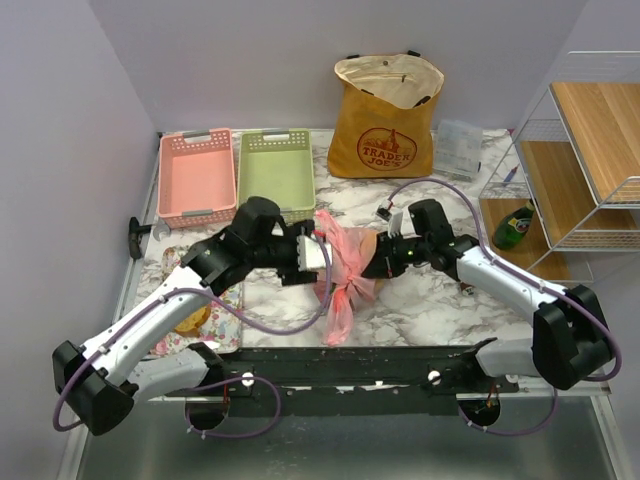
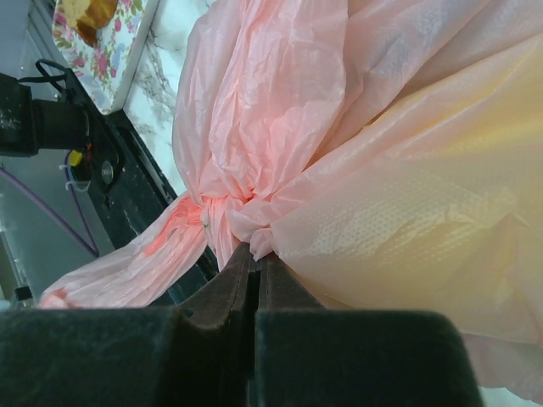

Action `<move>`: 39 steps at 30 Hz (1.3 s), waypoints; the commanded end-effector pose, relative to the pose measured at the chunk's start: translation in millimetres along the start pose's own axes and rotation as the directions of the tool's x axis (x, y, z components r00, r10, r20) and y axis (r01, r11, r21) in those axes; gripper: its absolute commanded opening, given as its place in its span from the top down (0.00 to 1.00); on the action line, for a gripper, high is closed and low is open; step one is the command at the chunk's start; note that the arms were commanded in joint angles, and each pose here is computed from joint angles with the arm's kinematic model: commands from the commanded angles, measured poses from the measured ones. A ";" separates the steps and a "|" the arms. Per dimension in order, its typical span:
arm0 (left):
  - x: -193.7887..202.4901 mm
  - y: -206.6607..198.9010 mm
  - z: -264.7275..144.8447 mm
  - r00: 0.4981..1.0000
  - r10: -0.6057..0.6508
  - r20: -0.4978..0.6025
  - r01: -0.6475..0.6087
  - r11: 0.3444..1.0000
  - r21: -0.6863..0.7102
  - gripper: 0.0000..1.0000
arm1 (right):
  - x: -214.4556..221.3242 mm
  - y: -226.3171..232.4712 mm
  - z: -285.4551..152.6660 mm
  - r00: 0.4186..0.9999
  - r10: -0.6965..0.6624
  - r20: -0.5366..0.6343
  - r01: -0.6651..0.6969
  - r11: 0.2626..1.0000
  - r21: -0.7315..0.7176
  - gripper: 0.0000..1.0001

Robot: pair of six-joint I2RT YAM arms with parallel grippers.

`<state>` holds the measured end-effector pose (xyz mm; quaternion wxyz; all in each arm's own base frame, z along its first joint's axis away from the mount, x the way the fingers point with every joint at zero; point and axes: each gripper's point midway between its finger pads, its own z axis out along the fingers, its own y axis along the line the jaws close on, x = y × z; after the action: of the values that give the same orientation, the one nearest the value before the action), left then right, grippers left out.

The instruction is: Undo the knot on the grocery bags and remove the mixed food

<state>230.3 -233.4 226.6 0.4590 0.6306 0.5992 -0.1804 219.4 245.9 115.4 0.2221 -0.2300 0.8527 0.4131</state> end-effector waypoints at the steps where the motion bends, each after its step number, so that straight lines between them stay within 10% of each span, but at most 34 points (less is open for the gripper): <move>1: -4.9 -52.5 36.7 0.991 0.118 0.067 -0.127 0.979 0.157 0.31 | -10.3 -0.6 -3.4 0.999 -0.033 0.015 0.033 0.999 0.001 0.99; 10: 10.8 -46.7 103.5 0.939 0.345 0.018 -0.343 0.924 0.167 0.27 | 1.9 -7.6 -5.7 0.991 -0.123 -0.046 0.123 0.992 0.009 0.99; 15: 64.6 -42.9 108.5 0.906 0.383 -0.181 -0.342 0.914 0.220 0.71 | -4.3 -21.3 -16.0 0.981 -0.178 -0.071 0.185 0.977 0.104 0.99; 18: 53.4 -52.8 83.0 0.941 0.320 -0.107 -0.288 0.928 0.235 1.00 | -2.3 -35.8 -28.8 0.969 -0.214 -0.126 0.234 0.956 0.178 0.99; 24: 37.5 -71.3 31.8 0.975 0.222 -0.021 -0.213 0.954 0.212 1.00 | -6.6 -62.6 -60.2 0.956 -0.250 -0.154 0.286 0.911 0.297 0.99; 33: 123.2 -66.8 -11.3 0.969 0.143 -0.203 -0.115 0.983 0.141 1.00 | -23.3 -123.2 -90.9 0.947 -0.269 -0.172 0.318 0.850 0.419 0.99; 37: 115.1 -67.1 -10.9 0.978 0.126 -0.165 -0.109 0.988 0.108 1.00 | -28.3 -95.4 -75.4 0.955 -0.256 -0.151 0.287 0.928 0.238 0.99; 38: 106.6 -64.6 -11.3 0.982 0.112 -0.151 -0.098 0.990 0.097 1.00 | -29.5 -81.9 -75.3 0.959 -0.242 -0.148 0.266 0.947 0.180 0.95; 39: 97.7 -63.1 -12.6 0.986 0.093 -0.136 -0.081 0.993 0.090 0.79 | -31.3 -69.0 -76.0 0.961 -0.236 -0.144 0.254 0.959 0.123 0.77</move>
<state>194.8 -165.0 111.3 0.3747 0.7023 0.5936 -0.1181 283.3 133.5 105.6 0.2562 -0.3158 0.8846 0.2284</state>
